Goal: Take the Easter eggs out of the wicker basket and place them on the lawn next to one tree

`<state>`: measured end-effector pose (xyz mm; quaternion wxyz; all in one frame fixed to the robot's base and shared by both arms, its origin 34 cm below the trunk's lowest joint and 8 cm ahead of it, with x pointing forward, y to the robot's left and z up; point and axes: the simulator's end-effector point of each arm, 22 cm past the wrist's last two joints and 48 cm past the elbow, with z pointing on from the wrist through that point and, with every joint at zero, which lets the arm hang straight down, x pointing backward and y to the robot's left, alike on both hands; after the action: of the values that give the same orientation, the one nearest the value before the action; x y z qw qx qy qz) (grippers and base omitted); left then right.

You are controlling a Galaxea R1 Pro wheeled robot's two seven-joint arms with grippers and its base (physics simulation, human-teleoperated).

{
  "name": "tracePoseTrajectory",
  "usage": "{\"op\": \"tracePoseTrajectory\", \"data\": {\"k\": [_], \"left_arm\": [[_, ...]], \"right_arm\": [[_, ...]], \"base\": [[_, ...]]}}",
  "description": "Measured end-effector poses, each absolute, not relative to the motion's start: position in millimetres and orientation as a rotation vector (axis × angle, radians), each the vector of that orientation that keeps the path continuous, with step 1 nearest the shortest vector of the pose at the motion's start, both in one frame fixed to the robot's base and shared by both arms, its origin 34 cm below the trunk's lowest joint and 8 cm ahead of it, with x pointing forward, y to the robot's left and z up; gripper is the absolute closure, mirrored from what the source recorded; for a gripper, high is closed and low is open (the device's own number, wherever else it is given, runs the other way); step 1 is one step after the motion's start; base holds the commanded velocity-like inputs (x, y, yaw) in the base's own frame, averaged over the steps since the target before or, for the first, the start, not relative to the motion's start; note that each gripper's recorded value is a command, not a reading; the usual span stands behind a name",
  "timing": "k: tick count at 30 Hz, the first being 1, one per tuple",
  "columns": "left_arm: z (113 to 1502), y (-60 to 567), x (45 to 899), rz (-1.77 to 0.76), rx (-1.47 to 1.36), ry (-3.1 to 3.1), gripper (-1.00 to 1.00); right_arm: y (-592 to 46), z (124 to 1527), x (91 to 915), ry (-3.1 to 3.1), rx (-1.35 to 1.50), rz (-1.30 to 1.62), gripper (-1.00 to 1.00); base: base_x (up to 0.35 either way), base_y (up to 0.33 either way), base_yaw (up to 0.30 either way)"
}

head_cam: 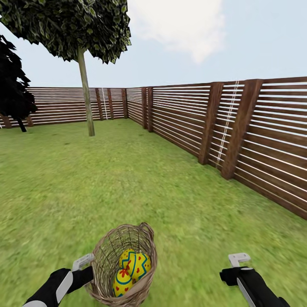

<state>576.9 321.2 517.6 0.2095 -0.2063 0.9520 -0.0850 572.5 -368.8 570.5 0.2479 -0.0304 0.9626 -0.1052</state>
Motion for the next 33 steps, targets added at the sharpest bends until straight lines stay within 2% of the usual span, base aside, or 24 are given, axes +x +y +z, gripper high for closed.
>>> {"op": "tracePoseTrajectory", "data": {"k": [14, 22, 29, 33], "left_arm": [[518.0, 322.6, 577.1, -0.236, -0.577, 2.646, 1.00], [515.2, 337.3, 572.2, -0.182, -0.535, 2.652, 1.00], [532.4, 373.4, 589.5, -0.116, -0.539, 2.571, 1.00], [546.2, 394.9, 605.6, -0.090, -0.570, 2.464, 1.00]], "right_arm": [[-368.0, 570.4, 572.3, 2.625, -0.086, -0.286, -1.00], [-374.5, 569.9, 569.7, 2.640, -0.049, -0.263, -1.00], [-369.5, 569.0, 569.8, 2.640, -0.035, -0.238, -1.00], [-365.7, 568.7, 570.5, 2.638, -0.045, -0.238, -1.00]], "base": [[0.325, 0.118, 0.000], [0.080, 0.001, 0.000], [0.333, 0.082, 0.001], [0.342, 0.001, 0.229]]}}
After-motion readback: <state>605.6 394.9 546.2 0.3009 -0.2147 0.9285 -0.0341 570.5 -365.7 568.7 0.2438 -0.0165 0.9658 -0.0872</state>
